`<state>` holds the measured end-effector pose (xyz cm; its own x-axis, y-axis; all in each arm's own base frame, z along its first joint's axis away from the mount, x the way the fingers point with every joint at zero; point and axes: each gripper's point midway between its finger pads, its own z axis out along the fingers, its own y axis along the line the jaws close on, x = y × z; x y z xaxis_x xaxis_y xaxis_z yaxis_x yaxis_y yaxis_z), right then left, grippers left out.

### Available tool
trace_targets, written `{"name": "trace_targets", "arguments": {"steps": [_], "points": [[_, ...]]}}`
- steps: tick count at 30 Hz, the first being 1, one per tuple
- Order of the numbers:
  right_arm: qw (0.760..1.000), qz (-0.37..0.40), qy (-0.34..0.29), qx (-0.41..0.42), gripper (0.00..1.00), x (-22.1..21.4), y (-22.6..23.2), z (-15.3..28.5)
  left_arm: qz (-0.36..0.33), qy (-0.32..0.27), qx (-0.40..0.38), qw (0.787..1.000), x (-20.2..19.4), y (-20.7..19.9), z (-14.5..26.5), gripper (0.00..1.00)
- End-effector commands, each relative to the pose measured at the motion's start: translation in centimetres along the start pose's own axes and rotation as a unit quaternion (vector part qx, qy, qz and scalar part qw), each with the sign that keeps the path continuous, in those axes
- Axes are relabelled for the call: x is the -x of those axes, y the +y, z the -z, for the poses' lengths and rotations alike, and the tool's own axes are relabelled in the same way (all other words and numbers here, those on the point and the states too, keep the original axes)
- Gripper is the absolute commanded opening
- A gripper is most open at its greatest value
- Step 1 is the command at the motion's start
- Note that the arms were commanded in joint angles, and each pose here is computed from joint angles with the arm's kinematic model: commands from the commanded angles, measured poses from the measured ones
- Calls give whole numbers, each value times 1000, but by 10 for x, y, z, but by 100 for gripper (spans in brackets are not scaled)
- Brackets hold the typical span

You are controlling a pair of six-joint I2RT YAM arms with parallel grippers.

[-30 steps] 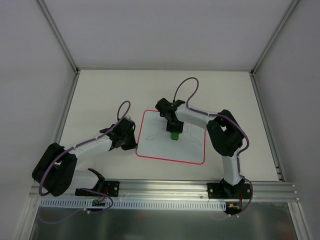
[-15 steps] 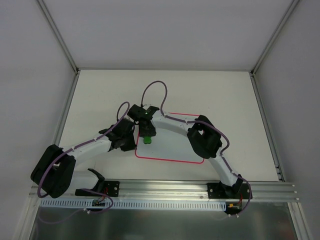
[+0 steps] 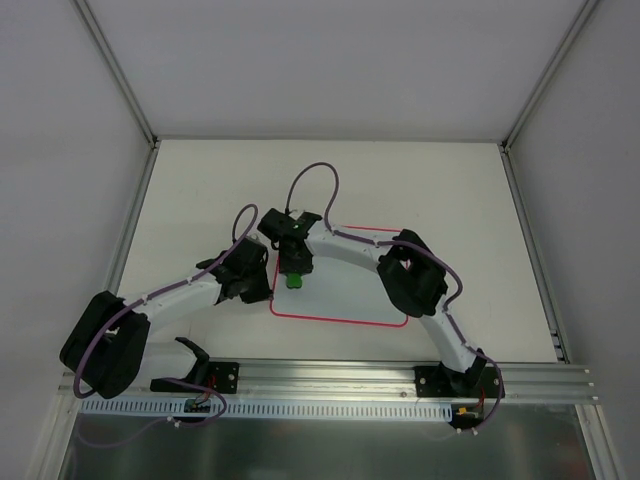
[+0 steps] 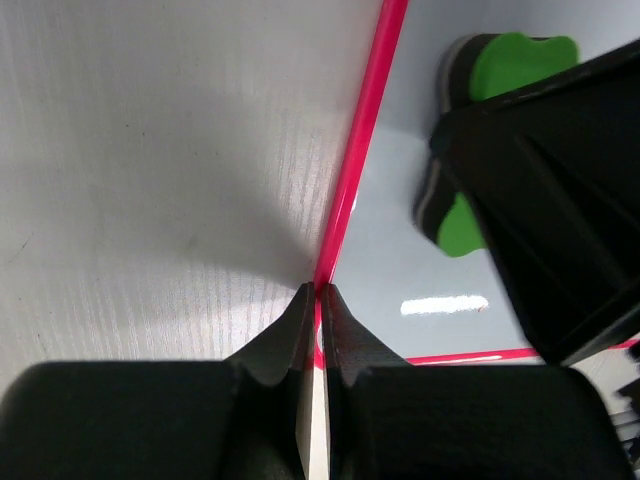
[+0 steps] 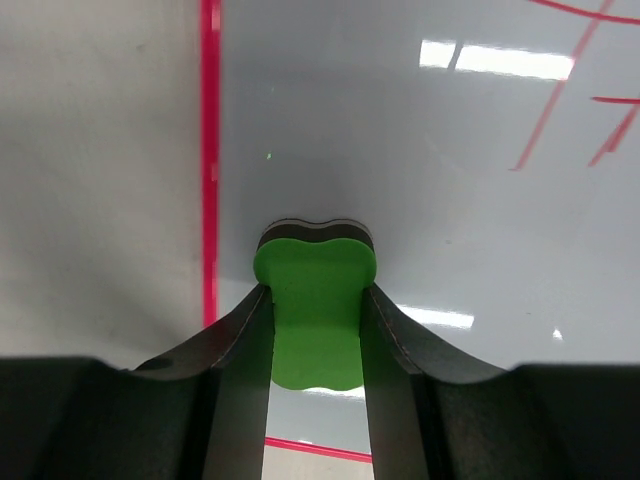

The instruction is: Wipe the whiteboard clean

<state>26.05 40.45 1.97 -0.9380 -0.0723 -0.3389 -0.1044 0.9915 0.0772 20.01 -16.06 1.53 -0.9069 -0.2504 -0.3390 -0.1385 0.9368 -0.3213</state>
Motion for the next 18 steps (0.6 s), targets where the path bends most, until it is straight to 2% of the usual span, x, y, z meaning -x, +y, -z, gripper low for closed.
{"name": "trace_targets", "arguments": {"steps": [1,2,4,7,10,18], "points": [[989,-16,70,-131,0,-41,-95,-32,-4,38,53,998,-25,31,0,0],[991,-34,54,-119,0,-29,-101,-26,-4,38,53,998,-25,31,0,0],[988,-47,64,-129,0,-41,-126,-28,-4,38,53,998,-25,31,0,0],[989,-53,51,-126,1,-35,-139,-22,-3,37,53,998,-25,31,1,0],[991,-36,52,-120,1,-42,-133,-19,-2,33,53,998,-24,31,1,0],[994,22,69,-78,0,-83,-76,-16,0,31,52,998,-21,30,1,0]]}}
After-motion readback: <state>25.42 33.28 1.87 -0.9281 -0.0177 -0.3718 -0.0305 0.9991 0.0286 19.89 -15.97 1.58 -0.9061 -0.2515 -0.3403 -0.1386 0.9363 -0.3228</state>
